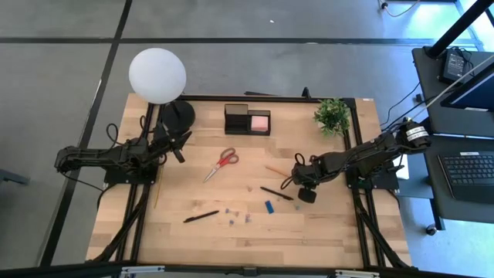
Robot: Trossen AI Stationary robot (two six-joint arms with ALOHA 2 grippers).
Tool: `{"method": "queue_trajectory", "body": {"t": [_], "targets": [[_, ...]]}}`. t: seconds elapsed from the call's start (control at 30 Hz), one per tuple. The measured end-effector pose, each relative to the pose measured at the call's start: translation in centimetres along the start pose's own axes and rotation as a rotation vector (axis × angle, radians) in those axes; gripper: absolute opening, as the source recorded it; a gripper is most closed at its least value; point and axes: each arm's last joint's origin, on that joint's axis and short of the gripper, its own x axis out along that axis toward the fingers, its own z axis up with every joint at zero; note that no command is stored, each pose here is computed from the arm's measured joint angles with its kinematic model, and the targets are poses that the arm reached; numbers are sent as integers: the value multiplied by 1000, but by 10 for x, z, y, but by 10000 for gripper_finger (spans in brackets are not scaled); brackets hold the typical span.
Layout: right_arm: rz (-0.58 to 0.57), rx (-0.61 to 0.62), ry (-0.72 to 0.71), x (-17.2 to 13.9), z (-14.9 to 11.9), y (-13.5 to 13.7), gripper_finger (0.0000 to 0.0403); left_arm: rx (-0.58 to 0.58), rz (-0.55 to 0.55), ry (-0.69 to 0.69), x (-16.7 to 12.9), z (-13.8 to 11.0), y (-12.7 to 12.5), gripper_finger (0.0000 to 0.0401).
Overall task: Pick and place office supplies into organizer
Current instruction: Put the orange pencil into the black desk organizer
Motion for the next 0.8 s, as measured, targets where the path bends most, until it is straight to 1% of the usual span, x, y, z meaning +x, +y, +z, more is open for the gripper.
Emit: {"method": "queue_trajectory", "body": {"t": [0.33,0.6,0.8], "targets": [[-5,17,0,-1,0,0,10,0,0,0,0,0,0,86],[-6,63,-4,-2,0,0,9,0,0,0,0,0,0,86],[-3,64,-8,-4,0,-1,8,0,0,0,0,0,0,86]]}}
